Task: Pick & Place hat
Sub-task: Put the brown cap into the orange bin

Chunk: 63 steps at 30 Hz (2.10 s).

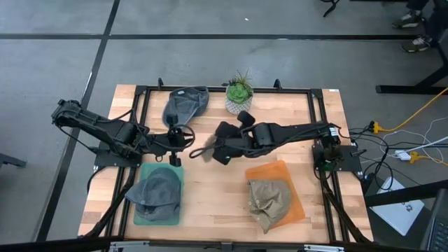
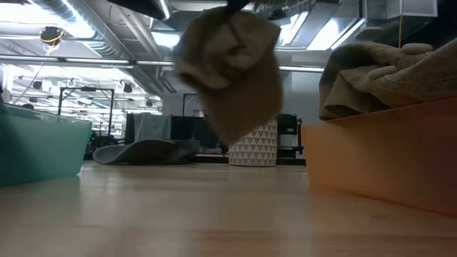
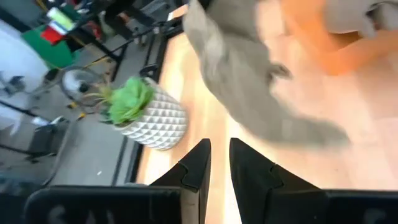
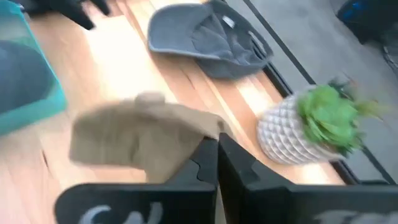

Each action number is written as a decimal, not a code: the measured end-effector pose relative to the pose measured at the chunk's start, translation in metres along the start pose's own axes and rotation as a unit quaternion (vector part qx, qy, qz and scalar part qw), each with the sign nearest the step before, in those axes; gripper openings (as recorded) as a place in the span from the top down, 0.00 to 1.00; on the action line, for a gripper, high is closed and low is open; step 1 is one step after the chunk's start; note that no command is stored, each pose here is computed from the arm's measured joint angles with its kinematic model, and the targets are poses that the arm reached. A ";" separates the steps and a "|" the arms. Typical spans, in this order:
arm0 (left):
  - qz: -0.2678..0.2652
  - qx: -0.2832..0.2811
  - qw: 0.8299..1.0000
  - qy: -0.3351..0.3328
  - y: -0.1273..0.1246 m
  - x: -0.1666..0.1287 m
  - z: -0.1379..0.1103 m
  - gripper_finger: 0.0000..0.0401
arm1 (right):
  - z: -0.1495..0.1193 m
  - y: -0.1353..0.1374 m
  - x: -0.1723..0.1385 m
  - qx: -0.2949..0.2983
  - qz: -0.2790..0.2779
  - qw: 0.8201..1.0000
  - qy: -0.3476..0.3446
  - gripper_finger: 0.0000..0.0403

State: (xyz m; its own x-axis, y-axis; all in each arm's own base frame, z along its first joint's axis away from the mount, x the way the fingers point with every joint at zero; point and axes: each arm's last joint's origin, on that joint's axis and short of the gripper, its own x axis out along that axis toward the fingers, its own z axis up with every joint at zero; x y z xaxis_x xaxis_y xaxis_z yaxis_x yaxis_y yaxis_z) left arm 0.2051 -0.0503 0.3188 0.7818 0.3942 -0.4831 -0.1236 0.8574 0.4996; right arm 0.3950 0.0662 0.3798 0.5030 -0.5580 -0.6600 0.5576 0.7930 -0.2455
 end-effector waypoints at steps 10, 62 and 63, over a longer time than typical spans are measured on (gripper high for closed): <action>-0.022 -0.018 1.000 -0.002 -0.001 0.000 0.000 0.87 | -0.019 -0.017 -0.048 0.037 -0.049 0.998 -0.002 1.00; -0.034 -0.143 0.973 -0.176 -0.012 0.032 0.048 0.44 | -0.017 0.013 -0.048 0.095 -0.025 0.993 -0.065 0.99; -0.034 -0.143 0.973 -0.176 -0.012 0.033 0.048 0.43 | -0.016 0.014 -0.048 0.096 -0.021 0.993 -0.069 0.99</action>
State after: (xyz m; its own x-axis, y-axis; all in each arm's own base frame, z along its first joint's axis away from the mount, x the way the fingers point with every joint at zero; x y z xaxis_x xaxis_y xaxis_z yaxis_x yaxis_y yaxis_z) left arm 0.2614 -0.0635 0.3318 0.9486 0.2392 -0.2072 -0.1902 0.9543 0.2305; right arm 0.3683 0.1075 0.3971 0.5547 -0.6279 -0.5459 0.6890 0.7145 -0.1217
